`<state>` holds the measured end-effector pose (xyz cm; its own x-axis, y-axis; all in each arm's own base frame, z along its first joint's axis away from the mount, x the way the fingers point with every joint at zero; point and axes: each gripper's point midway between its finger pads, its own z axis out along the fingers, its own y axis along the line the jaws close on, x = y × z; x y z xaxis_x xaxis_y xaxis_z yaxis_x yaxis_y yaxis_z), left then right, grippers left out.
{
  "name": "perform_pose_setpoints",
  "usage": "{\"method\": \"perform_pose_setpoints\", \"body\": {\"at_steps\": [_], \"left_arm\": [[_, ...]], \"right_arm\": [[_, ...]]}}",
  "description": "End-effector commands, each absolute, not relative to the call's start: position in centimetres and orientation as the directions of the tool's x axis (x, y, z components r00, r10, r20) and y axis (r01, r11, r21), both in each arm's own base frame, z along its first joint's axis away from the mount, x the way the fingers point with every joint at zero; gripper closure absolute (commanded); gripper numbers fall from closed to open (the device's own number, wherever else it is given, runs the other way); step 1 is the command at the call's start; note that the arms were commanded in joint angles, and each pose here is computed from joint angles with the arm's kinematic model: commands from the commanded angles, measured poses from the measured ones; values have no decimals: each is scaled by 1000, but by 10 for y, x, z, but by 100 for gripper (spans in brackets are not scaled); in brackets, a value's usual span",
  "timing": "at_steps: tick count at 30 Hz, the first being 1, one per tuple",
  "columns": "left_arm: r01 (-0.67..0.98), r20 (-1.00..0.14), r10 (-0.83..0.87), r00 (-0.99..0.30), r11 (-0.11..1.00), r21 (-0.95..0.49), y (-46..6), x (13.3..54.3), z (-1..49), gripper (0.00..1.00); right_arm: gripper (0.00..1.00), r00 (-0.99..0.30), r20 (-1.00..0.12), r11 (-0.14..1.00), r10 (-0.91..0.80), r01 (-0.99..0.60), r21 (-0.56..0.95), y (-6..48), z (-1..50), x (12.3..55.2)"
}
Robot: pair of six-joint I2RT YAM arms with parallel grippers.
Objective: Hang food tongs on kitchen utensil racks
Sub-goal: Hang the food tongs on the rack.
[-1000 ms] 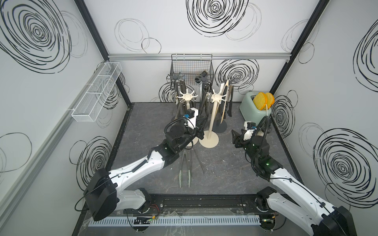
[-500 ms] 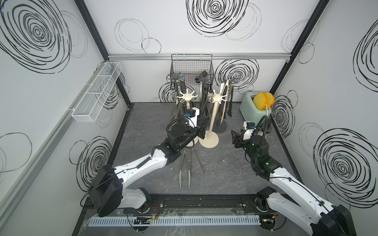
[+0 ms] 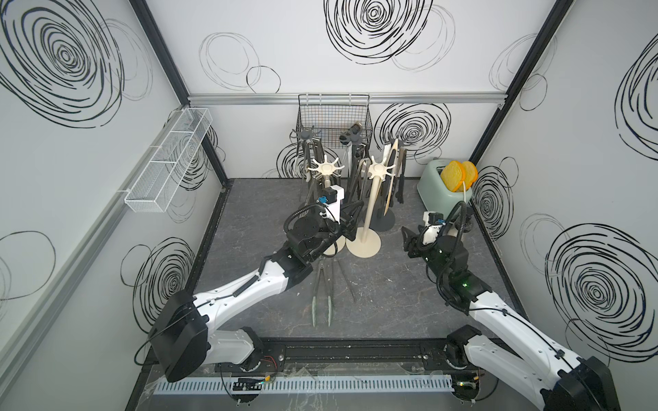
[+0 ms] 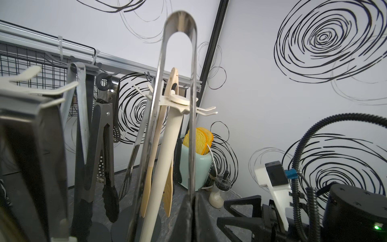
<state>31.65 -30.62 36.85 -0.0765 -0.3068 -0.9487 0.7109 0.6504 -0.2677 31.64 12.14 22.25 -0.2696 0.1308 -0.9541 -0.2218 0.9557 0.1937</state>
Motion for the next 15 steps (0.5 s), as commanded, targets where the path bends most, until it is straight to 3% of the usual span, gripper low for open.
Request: {"method": "perform_pose_setpoints", "body": {"at_steps": [1,15], "left_arm": [[754,-919,-395,1,604,-259,-302,301,409,100],[765,-931,-362,-39,589,-261,-324,307,390,100]], "right_arm": [[38,-239,-960,953,145,-228,201,122,234,319],[38,-238,-960,953,146,-225,200,120,234,317]]}}
